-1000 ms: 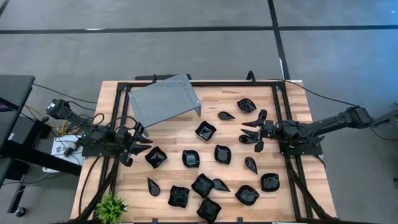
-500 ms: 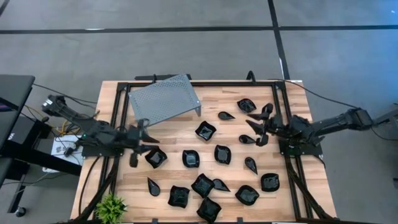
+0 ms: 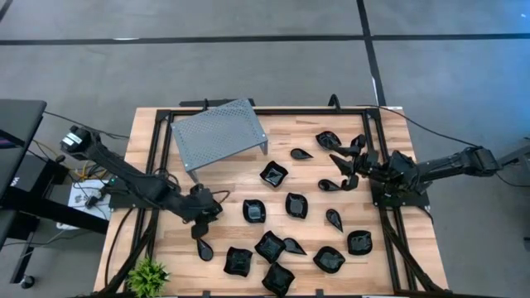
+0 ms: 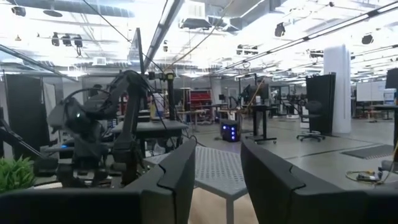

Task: Pick & Place Mini shaped plates
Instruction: Put the black distorted square plate on the shelf

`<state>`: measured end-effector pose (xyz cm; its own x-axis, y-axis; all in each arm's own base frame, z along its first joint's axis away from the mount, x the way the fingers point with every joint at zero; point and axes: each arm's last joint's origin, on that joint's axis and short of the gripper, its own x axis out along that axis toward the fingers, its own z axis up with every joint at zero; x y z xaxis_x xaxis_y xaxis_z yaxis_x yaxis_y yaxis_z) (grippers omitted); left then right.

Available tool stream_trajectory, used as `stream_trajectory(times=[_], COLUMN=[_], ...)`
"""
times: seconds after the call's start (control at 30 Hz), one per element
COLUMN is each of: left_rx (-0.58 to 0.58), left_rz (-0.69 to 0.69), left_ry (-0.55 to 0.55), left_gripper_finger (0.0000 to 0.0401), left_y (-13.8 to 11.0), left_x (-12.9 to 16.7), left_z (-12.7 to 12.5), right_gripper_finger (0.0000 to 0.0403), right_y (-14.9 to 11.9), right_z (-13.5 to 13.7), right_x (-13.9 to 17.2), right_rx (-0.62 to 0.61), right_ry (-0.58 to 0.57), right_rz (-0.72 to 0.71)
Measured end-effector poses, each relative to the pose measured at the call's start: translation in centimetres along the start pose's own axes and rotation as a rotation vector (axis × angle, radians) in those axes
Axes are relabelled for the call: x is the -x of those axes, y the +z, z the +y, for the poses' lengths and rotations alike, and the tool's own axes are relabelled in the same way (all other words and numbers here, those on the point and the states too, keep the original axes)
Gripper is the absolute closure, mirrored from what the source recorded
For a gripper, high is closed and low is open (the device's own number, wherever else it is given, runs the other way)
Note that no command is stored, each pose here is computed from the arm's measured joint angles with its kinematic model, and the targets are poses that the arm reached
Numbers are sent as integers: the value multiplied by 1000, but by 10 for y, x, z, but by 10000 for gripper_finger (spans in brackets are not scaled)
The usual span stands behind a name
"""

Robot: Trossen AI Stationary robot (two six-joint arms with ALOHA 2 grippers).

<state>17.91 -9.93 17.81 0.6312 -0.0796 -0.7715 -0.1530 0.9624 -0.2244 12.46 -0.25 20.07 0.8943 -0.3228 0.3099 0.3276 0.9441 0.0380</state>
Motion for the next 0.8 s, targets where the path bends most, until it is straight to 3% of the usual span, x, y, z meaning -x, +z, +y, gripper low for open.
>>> stream_trajectory(times=[0.3, 0.5, 0.8], left_rx=[4, 3, 15], left_rz=[89, 64, 136], left_ry=[63, 97, 167], left_gripper_finger=[228, 233, 233], left_y=[-9, -8, -18], left_x=[-20, -21, -39], left_z=[0, 1, 3], right_gripper_finger=[233, 195, 193], right_y=[-6, 2, -4], right_z=[2, 7, 25], right_x=[0, -5, -27], right_rx=[3, -93, -86], right_ry=[44, 140, 191], right_rz=[59, 52, 193])
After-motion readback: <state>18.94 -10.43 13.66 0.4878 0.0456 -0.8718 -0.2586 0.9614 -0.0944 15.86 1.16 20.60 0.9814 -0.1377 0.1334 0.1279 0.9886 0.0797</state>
